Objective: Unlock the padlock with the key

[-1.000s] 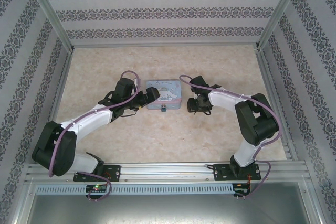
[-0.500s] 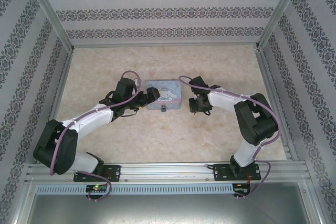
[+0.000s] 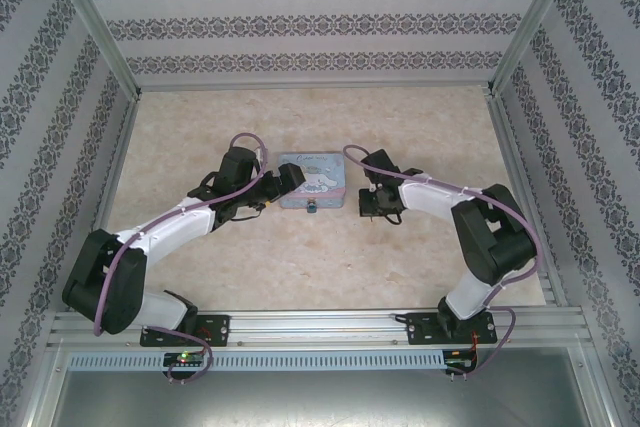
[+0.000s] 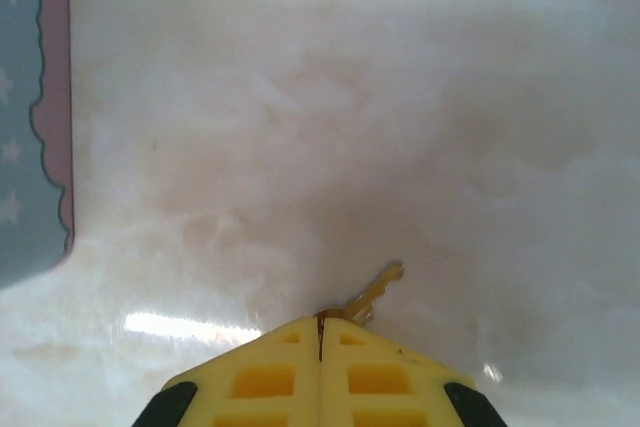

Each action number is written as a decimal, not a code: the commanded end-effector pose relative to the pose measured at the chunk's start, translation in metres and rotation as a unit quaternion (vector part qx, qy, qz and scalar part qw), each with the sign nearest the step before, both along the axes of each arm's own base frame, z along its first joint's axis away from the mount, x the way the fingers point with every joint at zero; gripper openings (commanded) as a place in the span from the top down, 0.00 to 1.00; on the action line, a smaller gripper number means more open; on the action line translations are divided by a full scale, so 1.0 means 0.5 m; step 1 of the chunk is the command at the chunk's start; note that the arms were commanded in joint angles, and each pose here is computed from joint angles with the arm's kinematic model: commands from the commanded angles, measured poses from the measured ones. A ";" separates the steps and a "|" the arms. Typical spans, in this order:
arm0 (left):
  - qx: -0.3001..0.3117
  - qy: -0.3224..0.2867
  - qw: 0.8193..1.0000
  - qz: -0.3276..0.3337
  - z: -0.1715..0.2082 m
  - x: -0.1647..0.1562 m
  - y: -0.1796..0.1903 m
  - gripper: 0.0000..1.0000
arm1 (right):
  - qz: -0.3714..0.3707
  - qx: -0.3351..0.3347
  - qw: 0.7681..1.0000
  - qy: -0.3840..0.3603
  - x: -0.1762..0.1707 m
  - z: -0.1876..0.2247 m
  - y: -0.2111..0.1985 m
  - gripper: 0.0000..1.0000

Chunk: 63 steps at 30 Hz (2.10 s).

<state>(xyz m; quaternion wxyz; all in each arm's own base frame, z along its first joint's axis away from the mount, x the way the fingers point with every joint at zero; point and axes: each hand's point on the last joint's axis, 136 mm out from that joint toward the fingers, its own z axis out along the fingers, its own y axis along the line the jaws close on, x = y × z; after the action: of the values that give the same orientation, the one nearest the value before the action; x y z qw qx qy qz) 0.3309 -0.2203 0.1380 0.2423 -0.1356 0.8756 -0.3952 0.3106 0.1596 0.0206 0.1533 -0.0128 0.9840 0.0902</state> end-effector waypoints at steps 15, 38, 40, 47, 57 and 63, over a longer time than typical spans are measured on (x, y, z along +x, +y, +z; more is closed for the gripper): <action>-0.072 -0.034 0.997 0.012 0.091 0.017 -0.033 0.01 | -0.049 0.161 0.983 -0.067 0.011 0.177 0.032 1.00; -0.321 0.040 0.937 0.132 0.203 0.066 -0.141 0.11 | -0.163 0.422 0.871 -0.190 0.048 0.425 0.137 1.00; -0.332 0.043 0.932 0.138 0.199 0.070 -0.147 0.15 | -0.167 0.428 0.867 -0.193 0.047 0.430 0.142 1.00; -0.357 0.046 0.921 0.147 0.199 0.075 -0.167 0.28 | -0.183 0.441 0.856 -0.195 0.041 0.426 0.143 1.00; -0.374 0.048 0.915 0.143 0.197 0.067 -0.194 0.39 | -0.196 0.454 0.847 -0.195 0.037 0.424 0.140 1.00; -0.383 0.050 0.911 0.142 0.193 0.058 -0.203 0.43 | -0.201 0.457 0.844 -0.198 0.039 0.425 0.140 1.00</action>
<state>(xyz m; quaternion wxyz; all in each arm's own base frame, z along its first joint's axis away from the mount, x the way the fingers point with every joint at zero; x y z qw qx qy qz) 0.3595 -0.3156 0.2194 0.1782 -0.3623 0.6664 -0.6268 0.3299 0.2308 0.2244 0.3331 0.2347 0.7751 0.4829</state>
